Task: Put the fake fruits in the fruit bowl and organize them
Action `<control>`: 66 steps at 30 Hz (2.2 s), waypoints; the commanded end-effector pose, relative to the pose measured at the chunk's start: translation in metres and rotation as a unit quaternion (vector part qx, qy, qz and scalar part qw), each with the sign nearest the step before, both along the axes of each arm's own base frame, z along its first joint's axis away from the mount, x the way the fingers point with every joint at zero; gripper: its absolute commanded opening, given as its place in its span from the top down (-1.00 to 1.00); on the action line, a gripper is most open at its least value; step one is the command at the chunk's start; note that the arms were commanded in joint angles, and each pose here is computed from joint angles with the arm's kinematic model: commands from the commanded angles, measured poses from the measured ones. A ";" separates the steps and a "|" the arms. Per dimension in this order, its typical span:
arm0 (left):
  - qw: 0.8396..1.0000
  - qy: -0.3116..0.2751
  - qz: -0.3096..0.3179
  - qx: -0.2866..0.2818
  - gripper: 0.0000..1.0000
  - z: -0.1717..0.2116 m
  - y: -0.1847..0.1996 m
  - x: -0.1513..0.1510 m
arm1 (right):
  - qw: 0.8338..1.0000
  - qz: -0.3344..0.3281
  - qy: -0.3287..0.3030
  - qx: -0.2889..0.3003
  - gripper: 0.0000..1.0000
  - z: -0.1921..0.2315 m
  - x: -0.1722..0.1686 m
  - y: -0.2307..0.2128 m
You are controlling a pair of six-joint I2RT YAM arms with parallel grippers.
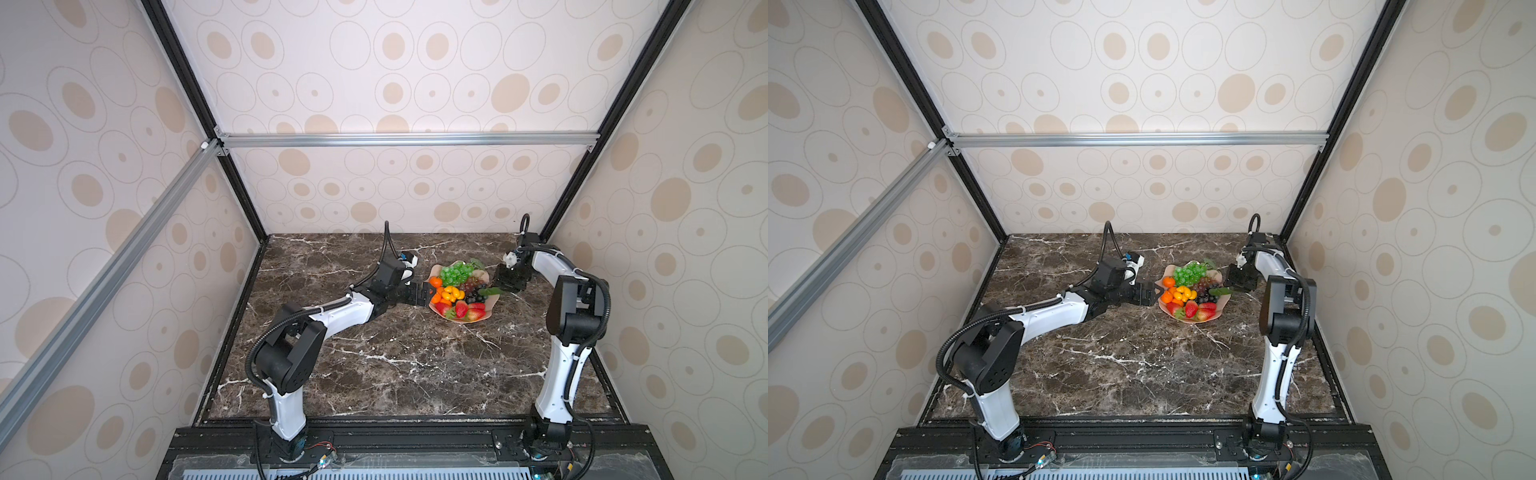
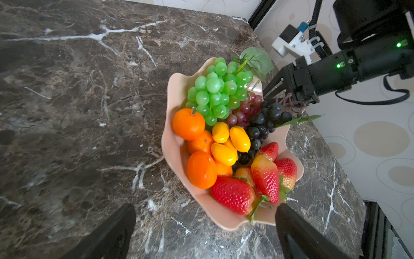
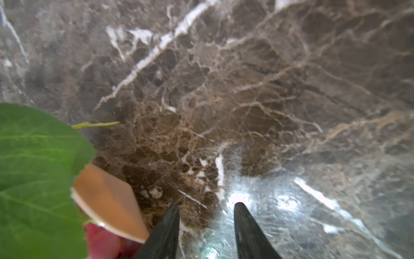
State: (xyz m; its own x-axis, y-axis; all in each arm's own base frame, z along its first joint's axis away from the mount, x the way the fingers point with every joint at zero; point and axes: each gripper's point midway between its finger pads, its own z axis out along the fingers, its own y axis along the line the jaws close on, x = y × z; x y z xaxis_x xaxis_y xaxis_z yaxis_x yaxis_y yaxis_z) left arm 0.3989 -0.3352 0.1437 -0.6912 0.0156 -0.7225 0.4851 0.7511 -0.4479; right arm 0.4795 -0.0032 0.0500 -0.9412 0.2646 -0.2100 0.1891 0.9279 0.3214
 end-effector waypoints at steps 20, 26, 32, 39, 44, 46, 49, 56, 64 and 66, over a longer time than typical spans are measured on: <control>0.993 0.012 0.117 0.007 -0.96 0.004 0.096 -0.020 | 0.993 0.115 -0.012 0.036 0.12 -0.008 0.009 0.106; 0.988 0.006 0.148 0.031 -0.96 0.007 0.121 -0.036 | 0.989 0.143 -0.022 0.042 0.11 0.001 0.004 0.143; 0.981 -0.006 0.189 0.050 -0.96 0.012 0.149 -0.048 | 0.982 0.175 -0.028 0.062 0.11 0.007 -0.004 0.184; 0.979 -0.009 0.197 0.050 -0.96 0.012 0.158 -0.059 | 0.977 0.196 -0.025 0.077 0.11 0.006 -0.014 0.211; 0.979 -0.022 0.198 0.043 -0.96 0.018 0.160 -0.061 | 0.981 0.184 -0.043 0.033 0.11 0.009 -0.010 0.209; 0.980 -0.038 0.193 0.032 -0.96 0.027 0.158 -0.061 | 0.987 0.152 -0.059 -0.003 0.11 0.019 -0.004 0.191; 0.980 -0.067 0.187 0.010 -0.96 0.043 0.156 -0.060 | 0.991 0.108 -0.084 -0.010 0.08 0.040 0.000 0.168; 0.965 -0.159 0.208 -0.027 -0.96 0.085 0.167 -0.059 | 0.978 0.048 -0.203 0.003 -0.17 0.100 -0.021 0.128; 0.905 -0.248 0.345 0.011 -0.96 0.106 0.227 -0.054 | 0.938 -0.035 -0.337 -0.075 -0.76 0.136 -0.054 0.076; 0.895 -0.269 0.355 0.022 -0.96 0.108 0.235 -0.057 | 0.930 -0.046 -0.352 -0.092 -0.96 0.135 -0.058 0.067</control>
State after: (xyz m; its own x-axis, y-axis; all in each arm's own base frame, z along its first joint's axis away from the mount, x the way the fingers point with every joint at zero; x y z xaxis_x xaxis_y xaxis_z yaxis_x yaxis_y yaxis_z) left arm 0.3403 -0.1281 0.2317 -0.2292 -0.2733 -0.9342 0.1158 0.9453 -0.3050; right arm 0.4128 0.0847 0.1765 -0.6340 0.2248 -0.7399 0.0094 0.9590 0.2834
